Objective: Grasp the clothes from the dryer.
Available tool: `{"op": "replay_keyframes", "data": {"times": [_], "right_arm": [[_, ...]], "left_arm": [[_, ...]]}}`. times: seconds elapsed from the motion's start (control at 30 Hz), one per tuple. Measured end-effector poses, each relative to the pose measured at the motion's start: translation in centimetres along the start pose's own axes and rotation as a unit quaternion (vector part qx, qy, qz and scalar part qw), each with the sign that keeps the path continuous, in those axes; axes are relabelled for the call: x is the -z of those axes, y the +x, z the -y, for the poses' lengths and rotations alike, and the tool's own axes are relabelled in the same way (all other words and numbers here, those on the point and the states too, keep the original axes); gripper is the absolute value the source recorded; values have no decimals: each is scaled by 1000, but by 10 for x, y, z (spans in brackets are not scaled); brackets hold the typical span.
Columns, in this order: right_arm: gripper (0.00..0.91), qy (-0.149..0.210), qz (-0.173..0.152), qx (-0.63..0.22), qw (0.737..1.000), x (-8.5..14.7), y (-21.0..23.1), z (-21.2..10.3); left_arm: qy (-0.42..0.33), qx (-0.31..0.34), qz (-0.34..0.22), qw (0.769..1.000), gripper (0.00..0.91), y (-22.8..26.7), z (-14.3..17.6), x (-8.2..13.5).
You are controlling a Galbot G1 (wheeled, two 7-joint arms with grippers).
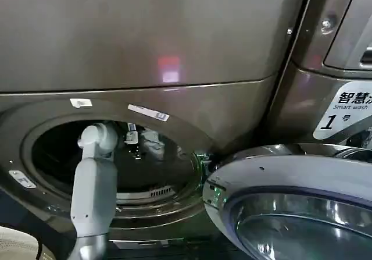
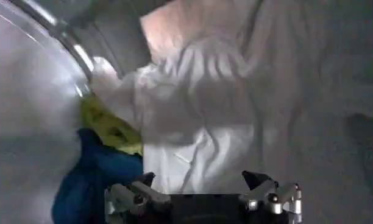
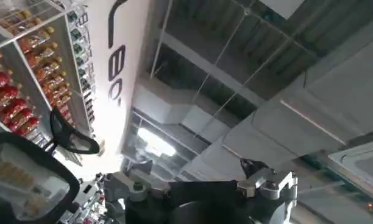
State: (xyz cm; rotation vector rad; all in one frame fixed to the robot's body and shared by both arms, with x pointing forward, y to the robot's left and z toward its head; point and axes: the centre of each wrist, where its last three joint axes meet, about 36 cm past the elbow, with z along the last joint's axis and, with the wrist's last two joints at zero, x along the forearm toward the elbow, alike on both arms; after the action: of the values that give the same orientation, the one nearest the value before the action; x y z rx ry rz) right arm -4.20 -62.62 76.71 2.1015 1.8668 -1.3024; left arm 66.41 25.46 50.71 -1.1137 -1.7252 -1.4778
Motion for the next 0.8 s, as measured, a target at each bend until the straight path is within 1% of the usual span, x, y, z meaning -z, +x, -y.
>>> {"op": "replay_keyframes", "data": {"times": [0.17, 0.43, 0.63, 0.8], "right_arm": [[907, 1, -1, 1, 1000, -1, -1, 1], [907, 1, 1, 5, 1000, 1, -1, -1], [907, 0, 4, 9, 1000, 4, 0, -1], [907, 0, 6, 9, 1000, 6, 1, 2]], "left_arm": [[-2, -15, 2, 1000, 907, -7, -8, 1], [17, -39, 14, 999, 907, -20, -18, -12], [25, -59, 22, 998, 907, -31, -24, -11], [36, -73, 23, 996, 907, -39, -27, -15]]}}
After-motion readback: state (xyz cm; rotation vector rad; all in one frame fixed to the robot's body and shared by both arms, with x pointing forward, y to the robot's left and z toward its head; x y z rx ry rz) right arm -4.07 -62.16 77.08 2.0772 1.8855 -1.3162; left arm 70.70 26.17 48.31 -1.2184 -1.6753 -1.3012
